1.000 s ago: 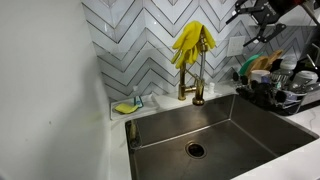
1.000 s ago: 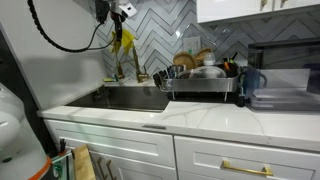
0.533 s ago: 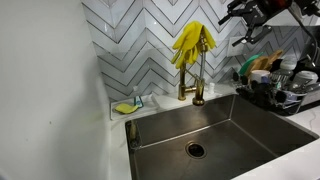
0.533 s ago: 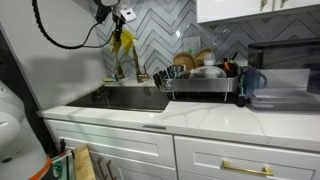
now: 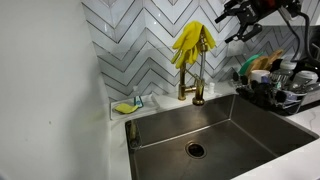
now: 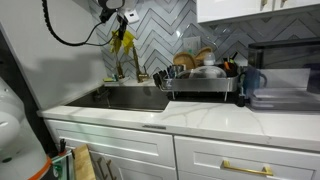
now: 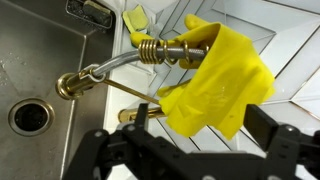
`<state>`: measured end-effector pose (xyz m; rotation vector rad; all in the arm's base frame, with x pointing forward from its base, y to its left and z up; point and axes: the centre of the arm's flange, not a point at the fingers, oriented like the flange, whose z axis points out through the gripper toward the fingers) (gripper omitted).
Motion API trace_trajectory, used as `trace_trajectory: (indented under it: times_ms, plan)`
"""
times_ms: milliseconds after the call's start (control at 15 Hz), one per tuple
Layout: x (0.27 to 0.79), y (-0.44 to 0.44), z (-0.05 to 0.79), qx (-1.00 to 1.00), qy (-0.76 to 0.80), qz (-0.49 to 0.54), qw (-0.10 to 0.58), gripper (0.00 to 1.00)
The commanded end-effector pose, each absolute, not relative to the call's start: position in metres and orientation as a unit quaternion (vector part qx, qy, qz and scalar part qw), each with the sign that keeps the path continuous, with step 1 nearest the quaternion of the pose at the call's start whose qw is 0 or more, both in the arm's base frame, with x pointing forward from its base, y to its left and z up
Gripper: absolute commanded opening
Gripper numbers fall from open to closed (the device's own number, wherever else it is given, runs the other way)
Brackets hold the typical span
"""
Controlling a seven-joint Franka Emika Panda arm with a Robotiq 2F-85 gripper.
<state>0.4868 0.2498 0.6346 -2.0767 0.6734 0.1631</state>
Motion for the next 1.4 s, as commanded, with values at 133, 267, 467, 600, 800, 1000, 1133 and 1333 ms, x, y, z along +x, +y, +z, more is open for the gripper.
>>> trace_trajectory:
  times_ms: [133,267,467,600,800,1000,1133,1333]
  plan:
    - [0.502,0.265,0.625,-0.827,0.304,0.083,0.466,0.64]
    - [0.506,0.270,0.621,-0.821,0.307,0.091,0.472,0.88]
    - [0.510,0.279,0.615,-0.814,0.312,0.103,0.479,0.99]
    - [0.513,0.282,0.612,-0.812,0.313,0.107,0.481,0.86]
    - [0.516,0.285,0.611,-0.810,0.316,0.107,0.483,0.65]
    - [0.517,0.285,0.609,-0.809,0.317,0.106,0.484,0.42]
    - [0.518,0.286,0.610,-0.809,0.314,0.103,0.486,0.25]
    - [0.518,0.288,0.612,-0.809,0.313,0.101,0.487,0.03]
